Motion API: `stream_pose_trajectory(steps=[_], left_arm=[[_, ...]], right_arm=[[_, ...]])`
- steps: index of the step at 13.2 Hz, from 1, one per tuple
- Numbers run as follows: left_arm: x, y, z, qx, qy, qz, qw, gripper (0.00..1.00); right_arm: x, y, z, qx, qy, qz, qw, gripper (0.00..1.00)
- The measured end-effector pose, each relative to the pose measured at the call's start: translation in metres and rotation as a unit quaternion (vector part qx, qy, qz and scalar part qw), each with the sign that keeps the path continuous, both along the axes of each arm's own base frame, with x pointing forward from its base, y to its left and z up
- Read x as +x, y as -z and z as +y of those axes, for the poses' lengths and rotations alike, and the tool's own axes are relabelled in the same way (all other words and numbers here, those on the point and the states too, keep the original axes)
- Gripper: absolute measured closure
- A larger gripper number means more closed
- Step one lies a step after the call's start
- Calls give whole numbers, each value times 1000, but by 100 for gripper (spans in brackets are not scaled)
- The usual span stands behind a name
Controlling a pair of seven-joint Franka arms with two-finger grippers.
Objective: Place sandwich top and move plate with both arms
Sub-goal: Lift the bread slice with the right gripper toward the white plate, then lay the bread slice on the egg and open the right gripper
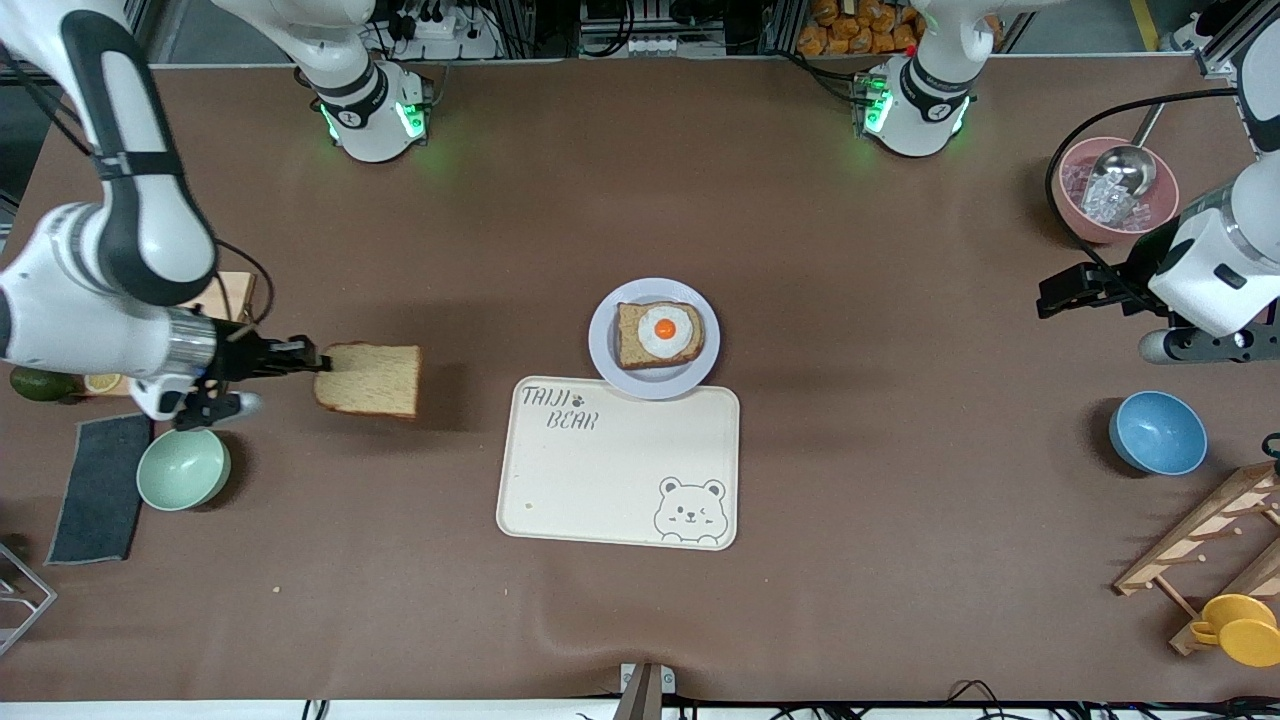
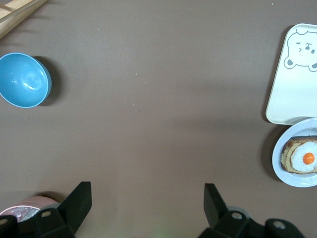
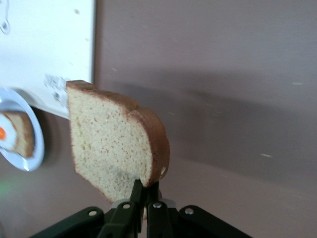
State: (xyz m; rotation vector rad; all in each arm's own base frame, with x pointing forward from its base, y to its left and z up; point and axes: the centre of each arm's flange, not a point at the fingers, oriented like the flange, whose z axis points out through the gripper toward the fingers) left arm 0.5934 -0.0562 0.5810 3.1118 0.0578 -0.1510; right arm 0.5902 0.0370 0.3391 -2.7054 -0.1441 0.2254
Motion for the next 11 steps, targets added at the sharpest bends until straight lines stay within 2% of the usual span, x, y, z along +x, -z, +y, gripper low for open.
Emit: stream_pose_trajectory(steps=[3,5,8,11], left_arm=[[0,0,0,0,0,0,1000,0],[0,0,-1,0,1,0,1000,0],[0,0,-1,0,0,0,1000,0],[0,0,0,0,0,0,1000,0]], right_arm=[[-2,14,75,44,54,32,997,93],[-5,32,119,47,99,59,992,93],[-22,65,183,97,160,119,975,93],[-45,84,225,124,200,137,962,93]])
